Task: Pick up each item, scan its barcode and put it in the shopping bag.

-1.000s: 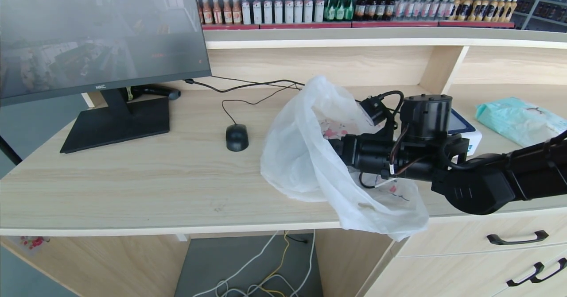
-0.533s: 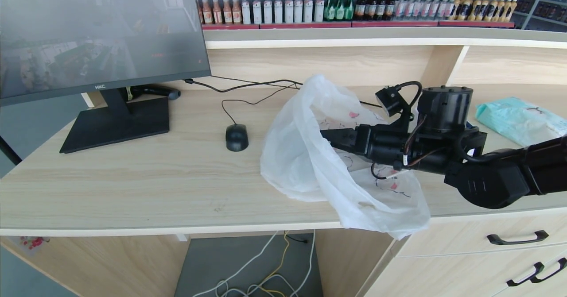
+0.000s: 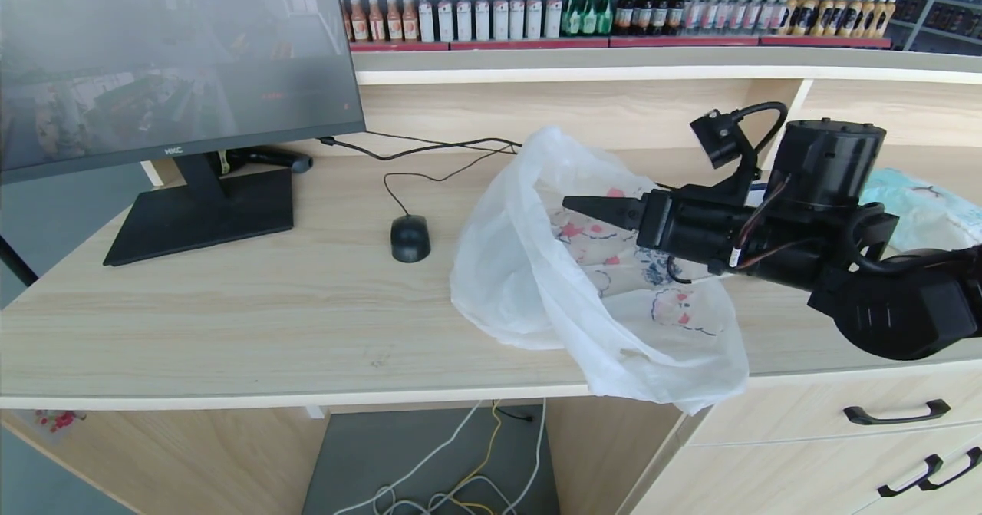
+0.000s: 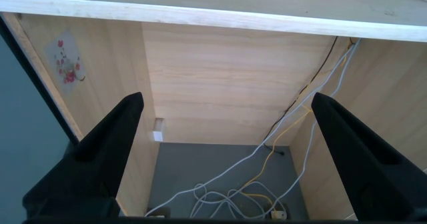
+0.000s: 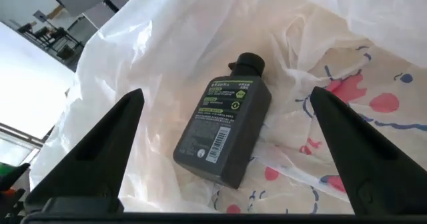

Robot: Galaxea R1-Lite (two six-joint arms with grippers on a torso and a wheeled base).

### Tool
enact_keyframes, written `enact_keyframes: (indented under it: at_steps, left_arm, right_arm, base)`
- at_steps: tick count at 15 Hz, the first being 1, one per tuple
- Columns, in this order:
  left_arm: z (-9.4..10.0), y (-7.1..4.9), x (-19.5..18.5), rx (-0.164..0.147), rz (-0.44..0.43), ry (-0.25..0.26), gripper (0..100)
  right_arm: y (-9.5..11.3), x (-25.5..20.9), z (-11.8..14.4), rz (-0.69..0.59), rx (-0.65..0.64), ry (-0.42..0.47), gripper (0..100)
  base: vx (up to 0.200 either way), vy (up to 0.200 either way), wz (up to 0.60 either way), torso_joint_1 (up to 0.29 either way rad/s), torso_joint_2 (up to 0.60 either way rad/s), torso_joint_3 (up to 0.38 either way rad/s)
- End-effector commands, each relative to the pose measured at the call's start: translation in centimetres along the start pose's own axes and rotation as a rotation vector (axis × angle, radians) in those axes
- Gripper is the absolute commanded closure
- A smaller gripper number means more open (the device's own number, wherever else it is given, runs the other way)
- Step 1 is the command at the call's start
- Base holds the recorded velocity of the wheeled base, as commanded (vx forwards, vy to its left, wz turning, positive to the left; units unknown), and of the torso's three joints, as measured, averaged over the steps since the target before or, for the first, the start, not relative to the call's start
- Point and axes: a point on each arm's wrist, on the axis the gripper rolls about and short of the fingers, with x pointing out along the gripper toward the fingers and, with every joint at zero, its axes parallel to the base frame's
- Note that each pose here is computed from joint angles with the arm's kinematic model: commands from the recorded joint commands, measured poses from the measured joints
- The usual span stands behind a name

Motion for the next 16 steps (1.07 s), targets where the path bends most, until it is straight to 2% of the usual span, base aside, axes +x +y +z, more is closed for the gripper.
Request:
enact_keyframes:
  at_steps: [1, 5, 7, 9, 13, 14, 16]
  left_arm:
    - [0.0, 0.0, 0.0, 0.0, 0.0, 0.0, 0]
    - [0.0, 0.0, 0.0, 0.0, 0.0, 0.0, 0]
    - [0.0, 0.0, 0.0, 0.0, -0.001, 0.0, 0]
    - [0.0, 0.0, 0.0, 0.0, 0.0, 0.0, 0]
    - [0.0, 0.0, 0.0, 0.0, 0.0, 0.0, 0]
    - [0.0, 0.0, 0.0, 0.0, 0.0, 0.0, 0]
    - [0.0, 0.0, 0.0, 0.001, -0.001, 0.0, 0]
  right_arm:
    - [1.1, -1.0, 1.5, 0.014, -0.081, -0.069, 0]
    - [2.1, -1.6, 2.5, -0.042, -0.239, -0.319, 0]
    - [3.2, -2.1, 1.4, -0.076, -0.299, -0.446, 0]
    - [3.9, -3.5, -0.4, -0.091, -0.395, -0.488, 0]
    - [3.1, -6.0, -0.6, -0.19, -0.569, -0.557, 0]
    - [2.5, -6.4, -1.1, -0.27, -0.574, -0.542, 0]
    - [2.9, -7.3, -1.1, -0.305, -0.615, -0.543, 0]
  base:
    - [0.0, 0.0, 0.0, 0.0, 0.0, 0.0]
    - [0.0, 0.0, 0.0, 0.0, 0.0, 0.0]
    - [0.0, 0.0, 0.0, 0.0, 0.0, 0.0]
    - [0.0, 0.0, 0.0, 0.0, 0.0, 0.0]
    - [0.0, 0.0, 0.0, 0.0, 0.0, 0.0]
    - [0.0, 0.0, 0.0, 0.0, 0.0, 0.0]
    - [0.0, 0.0, 0.0, 0.0, 0.0, 0.0]
